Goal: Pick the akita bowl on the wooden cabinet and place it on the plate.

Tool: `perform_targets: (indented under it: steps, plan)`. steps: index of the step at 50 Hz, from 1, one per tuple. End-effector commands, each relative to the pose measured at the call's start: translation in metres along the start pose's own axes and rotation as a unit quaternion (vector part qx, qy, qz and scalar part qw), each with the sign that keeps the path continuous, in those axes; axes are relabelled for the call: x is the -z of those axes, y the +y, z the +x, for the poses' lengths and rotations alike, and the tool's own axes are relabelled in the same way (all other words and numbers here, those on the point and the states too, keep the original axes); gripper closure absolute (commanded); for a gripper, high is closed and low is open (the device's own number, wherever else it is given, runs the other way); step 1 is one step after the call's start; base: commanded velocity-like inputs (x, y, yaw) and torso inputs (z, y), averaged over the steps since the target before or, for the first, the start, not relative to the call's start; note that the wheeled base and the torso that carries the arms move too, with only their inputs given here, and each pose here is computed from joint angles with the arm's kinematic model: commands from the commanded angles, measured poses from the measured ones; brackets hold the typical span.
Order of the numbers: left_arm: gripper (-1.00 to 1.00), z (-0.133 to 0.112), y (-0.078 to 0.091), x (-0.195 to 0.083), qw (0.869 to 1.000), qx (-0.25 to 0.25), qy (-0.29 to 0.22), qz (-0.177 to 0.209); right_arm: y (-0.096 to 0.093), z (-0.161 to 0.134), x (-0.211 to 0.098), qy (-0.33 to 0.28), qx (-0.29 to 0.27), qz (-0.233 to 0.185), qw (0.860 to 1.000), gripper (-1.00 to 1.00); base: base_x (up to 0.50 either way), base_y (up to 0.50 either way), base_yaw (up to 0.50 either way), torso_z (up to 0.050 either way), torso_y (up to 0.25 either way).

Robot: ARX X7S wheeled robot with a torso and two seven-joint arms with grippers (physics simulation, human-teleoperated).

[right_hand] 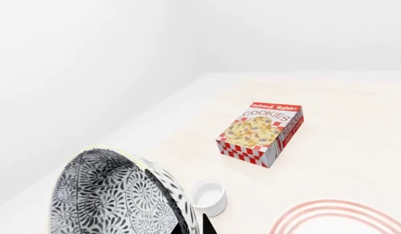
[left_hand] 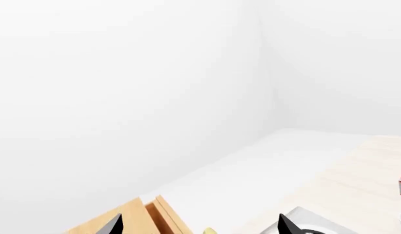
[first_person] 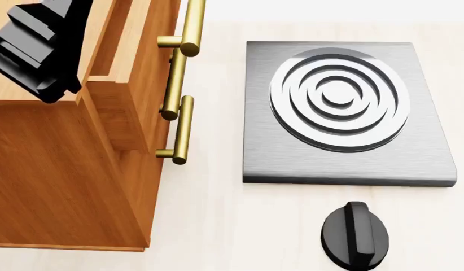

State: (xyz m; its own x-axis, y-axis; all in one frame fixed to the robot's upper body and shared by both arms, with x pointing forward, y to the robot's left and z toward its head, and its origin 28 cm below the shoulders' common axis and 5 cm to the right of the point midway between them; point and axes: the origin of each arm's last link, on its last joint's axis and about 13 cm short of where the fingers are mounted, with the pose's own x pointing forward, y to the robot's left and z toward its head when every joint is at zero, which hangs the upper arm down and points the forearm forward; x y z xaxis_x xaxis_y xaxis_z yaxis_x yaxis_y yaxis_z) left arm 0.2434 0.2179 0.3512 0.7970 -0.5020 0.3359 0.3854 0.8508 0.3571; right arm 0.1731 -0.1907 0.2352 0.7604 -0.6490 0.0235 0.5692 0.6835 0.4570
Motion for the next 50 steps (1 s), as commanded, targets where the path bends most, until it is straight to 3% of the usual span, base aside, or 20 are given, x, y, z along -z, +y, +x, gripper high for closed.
perform_targets:
  steps: [1,17,32,50]
  plan:
    - [-1.0,0.0,0.0,0.003,1.0,-0.001,0.002,-0.003,-0.009,0.005,0.0,-0.003,0.027,0.015,1.0,1.0,0.0,0.0,0.0,0.0,0.0]
    - [-1.0,-0.001,0.0,0.005,1.0,-0.002,0.005,-0.006,-0.024,0.013,0.002,0.002,0.065,0.034,0.997,1.0,0.0,0.0,0.0,0.0,0.001]
    - [-1.0,0.0,0.0,0.007,1.0,-0.001,0.006,-0.008,-0.037,0.028,0.01,0.014,0.113,0.014,0.993,1.0,0.0,0.0,0.0,0.001,0.0]
    - [-1.0,0.0,0.0,0.012,1.0,-0.001,0.009,-0.013,-0.037,0.039,0.008,0.015,0.129,-0.004,0.992,1.0,0.0,0.0,0.0,0.0,0.001]
